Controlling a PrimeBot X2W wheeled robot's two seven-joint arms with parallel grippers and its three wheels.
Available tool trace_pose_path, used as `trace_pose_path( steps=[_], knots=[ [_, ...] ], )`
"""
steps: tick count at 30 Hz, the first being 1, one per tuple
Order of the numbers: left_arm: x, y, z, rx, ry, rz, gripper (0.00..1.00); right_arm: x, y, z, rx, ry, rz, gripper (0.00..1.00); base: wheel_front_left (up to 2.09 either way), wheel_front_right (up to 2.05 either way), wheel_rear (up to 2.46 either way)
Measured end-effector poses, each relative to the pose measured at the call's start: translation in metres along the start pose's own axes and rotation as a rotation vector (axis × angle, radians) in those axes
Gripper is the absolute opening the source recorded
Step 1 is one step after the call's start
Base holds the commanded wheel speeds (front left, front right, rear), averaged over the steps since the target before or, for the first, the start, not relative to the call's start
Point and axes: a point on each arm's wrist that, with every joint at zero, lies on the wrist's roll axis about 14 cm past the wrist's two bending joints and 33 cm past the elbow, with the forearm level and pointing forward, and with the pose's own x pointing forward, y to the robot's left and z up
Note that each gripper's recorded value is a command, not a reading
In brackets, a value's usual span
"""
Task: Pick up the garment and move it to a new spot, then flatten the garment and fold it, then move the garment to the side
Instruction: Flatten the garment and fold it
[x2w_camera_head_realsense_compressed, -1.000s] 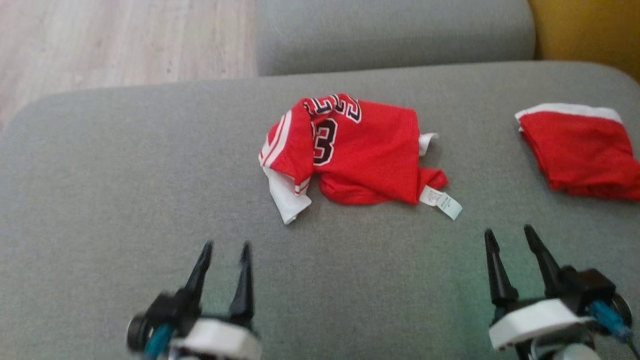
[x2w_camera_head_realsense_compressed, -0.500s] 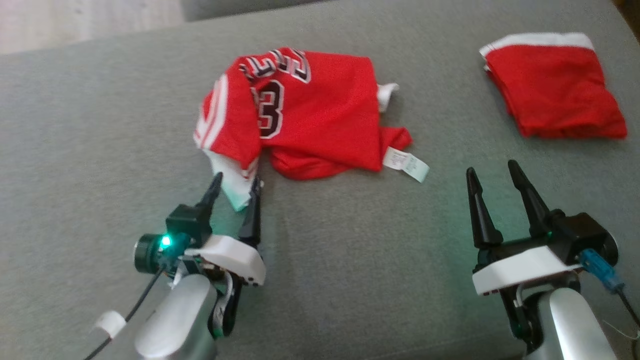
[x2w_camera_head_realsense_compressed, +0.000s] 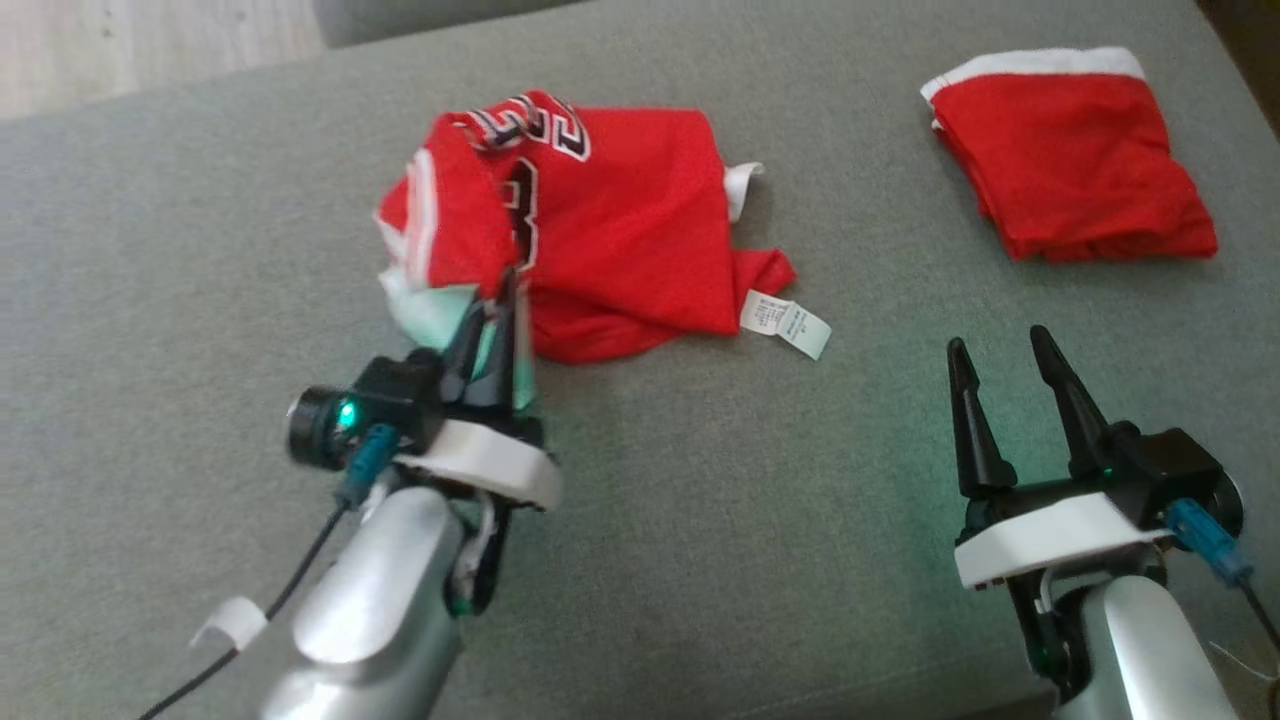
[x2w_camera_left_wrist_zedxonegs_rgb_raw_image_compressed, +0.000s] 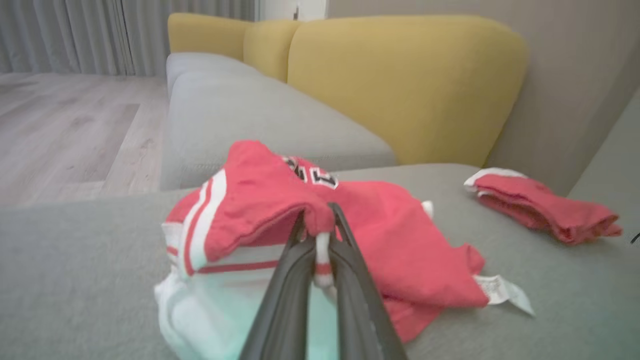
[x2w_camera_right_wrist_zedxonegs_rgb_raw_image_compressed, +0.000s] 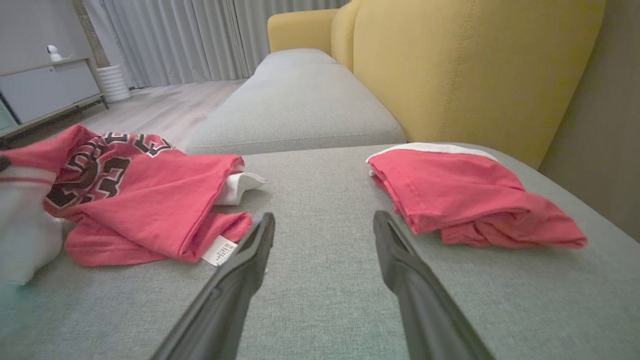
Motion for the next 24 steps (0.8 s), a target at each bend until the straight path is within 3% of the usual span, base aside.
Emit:
trace_pose_path(
  steps=[7, 13, 24],
  knots=[
    [-0.014, -0.051, 0.091, -0.016, -0.271, -0.129, 0.00, 0.000, 0.010, 0.011, 0.013, -0.034, 0.031, 1.00, 0.00, 0.00, 0.00],
    [-0.044, -0.058, 0.128, -0.051, -0.358, -0.120, 0.00, -0.004, 0.020, 0.007, 0.020, -0.027, 0.059, 1.00, 0.00, 0.00, 0.00],
    [-0.104, 0.085, 0.021, -0.048, -0.067, 0.356, 0.00, 0.002, 0.028, -0.001, 0.030, -0.005, 0.082, 1.00, 0.00, 0.00, 0.00]
  ],
)
